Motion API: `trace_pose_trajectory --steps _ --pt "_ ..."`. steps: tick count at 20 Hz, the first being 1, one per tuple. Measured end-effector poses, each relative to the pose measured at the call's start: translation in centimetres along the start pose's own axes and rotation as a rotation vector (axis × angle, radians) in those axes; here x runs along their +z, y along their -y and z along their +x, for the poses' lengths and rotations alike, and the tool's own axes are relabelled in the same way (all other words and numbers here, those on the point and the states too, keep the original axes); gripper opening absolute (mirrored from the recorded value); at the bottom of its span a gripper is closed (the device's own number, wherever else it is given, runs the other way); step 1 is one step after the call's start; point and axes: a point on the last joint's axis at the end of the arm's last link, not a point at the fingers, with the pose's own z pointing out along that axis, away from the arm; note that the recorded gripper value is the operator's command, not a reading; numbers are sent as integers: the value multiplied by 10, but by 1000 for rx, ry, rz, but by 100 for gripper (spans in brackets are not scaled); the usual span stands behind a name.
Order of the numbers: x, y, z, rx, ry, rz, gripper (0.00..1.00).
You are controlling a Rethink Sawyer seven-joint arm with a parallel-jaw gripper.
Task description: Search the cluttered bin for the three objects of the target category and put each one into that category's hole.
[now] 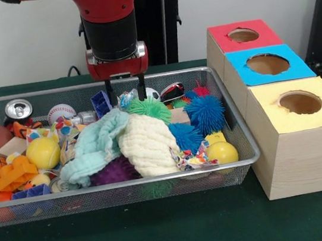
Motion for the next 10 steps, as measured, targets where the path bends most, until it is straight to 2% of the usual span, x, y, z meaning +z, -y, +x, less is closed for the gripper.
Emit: trace_pose_trajectory --steps 10 --pt "-8 -12 -3 -23 10 11 100"
